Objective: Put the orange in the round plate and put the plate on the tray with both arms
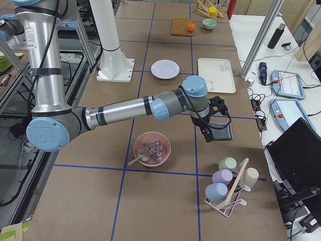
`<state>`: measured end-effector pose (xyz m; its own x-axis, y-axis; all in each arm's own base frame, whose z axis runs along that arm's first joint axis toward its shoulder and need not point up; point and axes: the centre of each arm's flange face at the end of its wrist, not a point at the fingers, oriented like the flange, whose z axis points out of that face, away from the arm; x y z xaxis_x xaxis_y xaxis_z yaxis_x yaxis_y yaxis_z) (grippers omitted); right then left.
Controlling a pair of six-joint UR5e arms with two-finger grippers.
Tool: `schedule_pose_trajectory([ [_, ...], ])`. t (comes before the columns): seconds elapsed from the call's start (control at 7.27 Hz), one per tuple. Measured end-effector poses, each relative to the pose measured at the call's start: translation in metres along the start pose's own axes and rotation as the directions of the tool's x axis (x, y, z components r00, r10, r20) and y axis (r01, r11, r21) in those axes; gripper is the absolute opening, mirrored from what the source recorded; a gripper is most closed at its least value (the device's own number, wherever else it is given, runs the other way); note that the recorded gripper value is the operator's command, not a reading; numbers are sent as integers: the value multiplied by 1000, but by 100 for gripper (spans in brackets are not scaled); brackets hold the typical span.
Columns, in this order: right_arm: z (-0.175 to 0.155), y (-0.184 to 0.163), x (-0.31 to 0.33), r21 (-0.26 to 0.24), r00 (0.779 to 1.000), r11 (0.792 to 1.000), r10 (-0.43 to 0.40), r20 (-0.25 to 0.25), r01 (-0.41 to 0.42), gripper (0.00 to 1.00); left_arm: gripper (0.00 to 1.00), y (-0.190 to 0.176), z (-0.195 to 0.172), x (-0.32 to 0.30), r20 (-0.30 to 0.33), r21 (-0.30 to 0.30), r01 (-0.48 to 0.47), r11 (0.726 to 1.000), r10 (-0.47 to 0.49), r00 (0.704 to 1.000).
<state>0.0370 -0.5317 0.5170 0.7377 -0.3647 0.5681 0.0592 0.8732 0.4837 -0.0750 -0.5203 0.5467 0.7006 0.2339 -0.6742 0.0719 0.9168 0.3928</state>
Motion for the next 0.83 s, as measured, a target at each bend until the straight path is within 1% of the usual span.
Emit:
schedule_pose_trajectory([
  [0.14,-1,1,-2,13,1000,1000,5,4,-5,100,98,-7,1,12,-10,53,-22,998,22,1000],
  [0.28,-2,-4,-11,23,999,999,49,13,-50,100,99,-14,12,31,-31,82,-67,994,69,997],
  [0.41,1,-16,-32,27,992,992,121,32,-122,100,99,-19,28,51,-55,81,-75,994,79,995],
  [0.55,9,-33,-63,20,981,982,185,49,-186,100,99,-22,49,69,-58,59,-54,997,57,997],
  [0.69,22,-45,-92,11,972,973,228,50,-229,100,99,-25,75,86,-35,34,-36,999,37,999],
  [0.83,37,-53,-125,6,963,964,266,35,-267,100,99,-30,103,101,-16,13,-12,1000,12,1000],
])
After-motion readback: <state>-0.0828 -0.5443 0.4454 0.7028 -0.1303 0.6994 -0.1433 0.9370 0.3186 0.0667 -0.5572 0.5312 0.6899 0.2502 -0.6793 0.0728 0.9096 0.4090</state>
